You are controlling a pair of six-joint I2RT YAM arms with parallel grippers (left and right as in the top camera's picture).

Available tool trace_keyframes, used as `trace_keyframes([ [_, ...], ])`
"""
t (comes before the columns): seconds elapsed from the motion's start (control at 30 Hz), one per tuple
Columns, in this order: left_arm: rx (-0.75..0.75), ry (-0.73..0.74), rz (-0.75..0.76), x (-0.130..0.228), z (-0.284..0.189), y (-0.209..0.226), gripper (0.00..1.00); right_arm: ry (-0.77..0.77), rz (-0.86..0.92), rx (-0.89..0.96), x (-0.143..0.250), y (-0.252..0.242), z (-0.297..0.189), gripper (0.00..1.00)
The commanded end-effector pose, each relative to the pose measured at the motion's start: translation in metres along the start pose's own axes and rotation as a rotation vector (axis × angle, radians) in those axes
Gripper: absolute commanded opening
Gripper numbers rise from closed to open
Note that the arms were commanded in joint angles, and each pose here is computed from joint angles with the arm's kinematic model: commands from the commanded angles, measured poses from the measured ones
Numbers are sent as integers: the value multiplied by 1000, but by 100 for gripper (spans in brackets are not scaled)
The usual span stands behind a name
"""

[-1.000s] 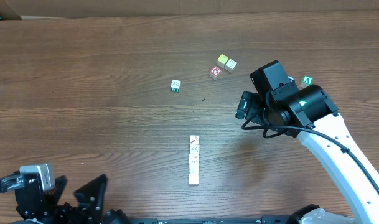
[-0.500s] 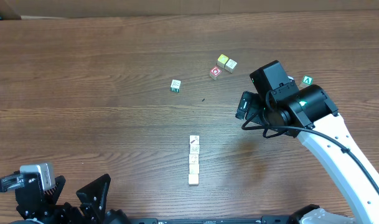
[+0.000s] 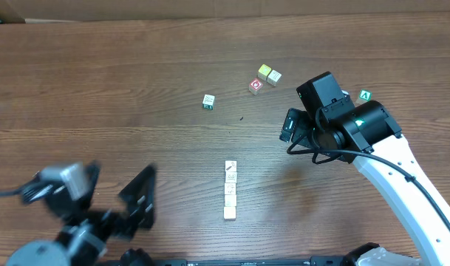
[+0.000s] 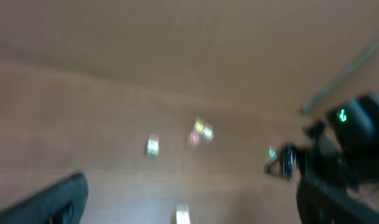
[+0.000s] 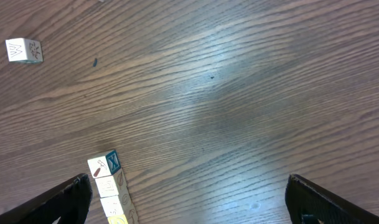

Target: Flip 5 blocks

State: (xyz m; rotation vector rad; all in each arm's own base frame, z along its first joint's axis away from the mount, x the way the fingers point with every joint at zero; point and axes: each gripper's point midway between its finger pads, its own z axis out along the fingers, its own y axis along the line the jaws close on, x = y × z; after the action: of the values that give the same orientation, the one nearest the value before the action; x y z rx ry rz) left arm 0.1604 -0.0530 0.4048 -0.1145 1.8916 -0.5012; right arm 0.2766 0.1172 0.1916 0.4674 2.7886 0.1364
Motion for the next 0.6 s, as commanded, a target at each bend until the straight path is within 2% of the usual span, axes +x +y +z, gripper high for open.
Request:
trace_keyframes([
  [0.0, 58, -66, 337, 9, 30, -14, 100, -33, 1, -11, -7, 1, -8, 100],
  [0.1, 162, -181, 382, 13, 55, -26, 100, -33, 1, -11, -7, 1, -8, 100],
  [0.3, 298, -339, 391, 45, 87, -12, 100, -33, 1, -11, -7, 1, -8, 100],
  [0.57, 201, -446, 400, 98, 101, 43, 100, -33, 1, -11, -7, 1, -8, 100],
])
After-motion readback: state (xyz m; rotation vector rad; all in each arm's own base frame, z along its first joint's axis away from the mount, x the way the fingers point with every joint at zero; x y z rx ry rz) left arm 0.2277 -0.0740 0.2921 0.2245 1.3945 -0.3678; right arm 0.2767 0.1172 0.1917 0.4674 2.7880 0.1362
